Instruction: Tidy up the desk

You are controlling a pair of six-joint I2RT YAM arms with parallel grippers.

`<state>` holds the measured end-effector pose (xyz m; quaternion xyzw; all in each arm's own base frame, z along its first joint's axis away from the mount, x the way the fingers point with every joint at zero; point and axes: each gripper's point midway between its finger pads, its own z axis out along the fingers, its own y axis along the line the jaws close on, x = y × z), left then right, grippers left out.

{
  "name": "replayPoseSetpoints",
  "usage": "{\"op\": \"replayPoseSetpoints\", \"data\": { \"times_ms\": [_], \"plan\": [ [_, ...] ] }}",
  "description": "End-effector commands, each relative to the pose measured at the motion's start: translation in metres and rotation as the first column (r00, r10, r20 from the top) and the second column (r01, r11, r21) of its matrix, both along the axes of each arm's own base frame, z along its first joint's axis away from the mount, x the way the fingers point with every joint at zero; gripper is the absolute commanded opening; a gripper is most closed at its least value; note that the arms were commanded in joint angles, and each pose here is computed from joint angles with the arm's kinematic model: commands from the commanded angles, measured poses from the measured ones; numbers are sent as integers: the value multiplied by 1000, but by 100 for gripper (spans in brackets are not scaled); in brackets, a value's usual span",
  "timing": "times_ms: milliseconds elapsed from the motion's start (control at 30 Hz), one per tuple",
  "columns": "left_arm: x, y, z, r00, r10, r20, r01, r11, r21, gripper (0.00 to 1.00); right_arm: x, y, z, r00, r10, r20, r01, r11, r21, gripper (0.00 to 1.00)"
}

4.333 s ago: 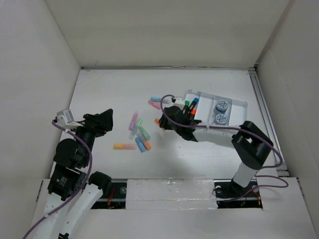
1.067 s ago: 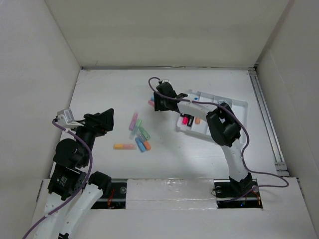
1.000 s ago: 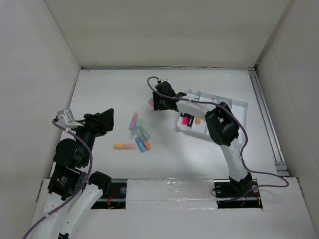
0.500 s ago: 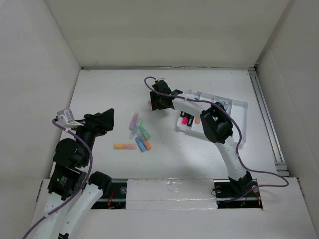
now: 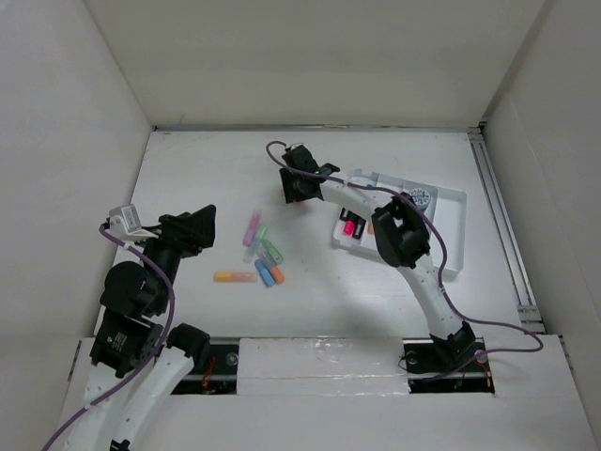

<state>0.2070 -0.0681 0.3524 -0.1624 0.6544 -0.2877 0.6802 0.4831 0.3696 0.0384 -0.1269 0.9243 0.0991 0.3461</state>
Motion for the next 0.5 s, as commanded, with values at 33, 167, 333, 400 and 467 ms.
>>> {"op": "replayPoseSetpoints", "data": {
  "times_ms": [33,167,333,400,467],
  "plan": [
    [1,-4,7,999,-16,40,16,1000,1,72,-12,5,-5,998,41,-49,-40,999,8,50],
    [0,-4,9,999,-18,44,18,1000,1,72,-28,8,-4,998,42,-54,-42,999,-11,33],
    [0,-4,8,999,-22,46,22,1000,1,72,-59,14,1,997,46,-58,-43,997,59,13],
    [0,-4,9,999,-24,47,24,1000,1,72,-63,28,46,999,46,-1,-44,974,221,12],
    [0,-5,9,999,-25,46,25,1000,1,72,-74,25,59,1000,22,-4,-20,943,333,11]
  ]
}}
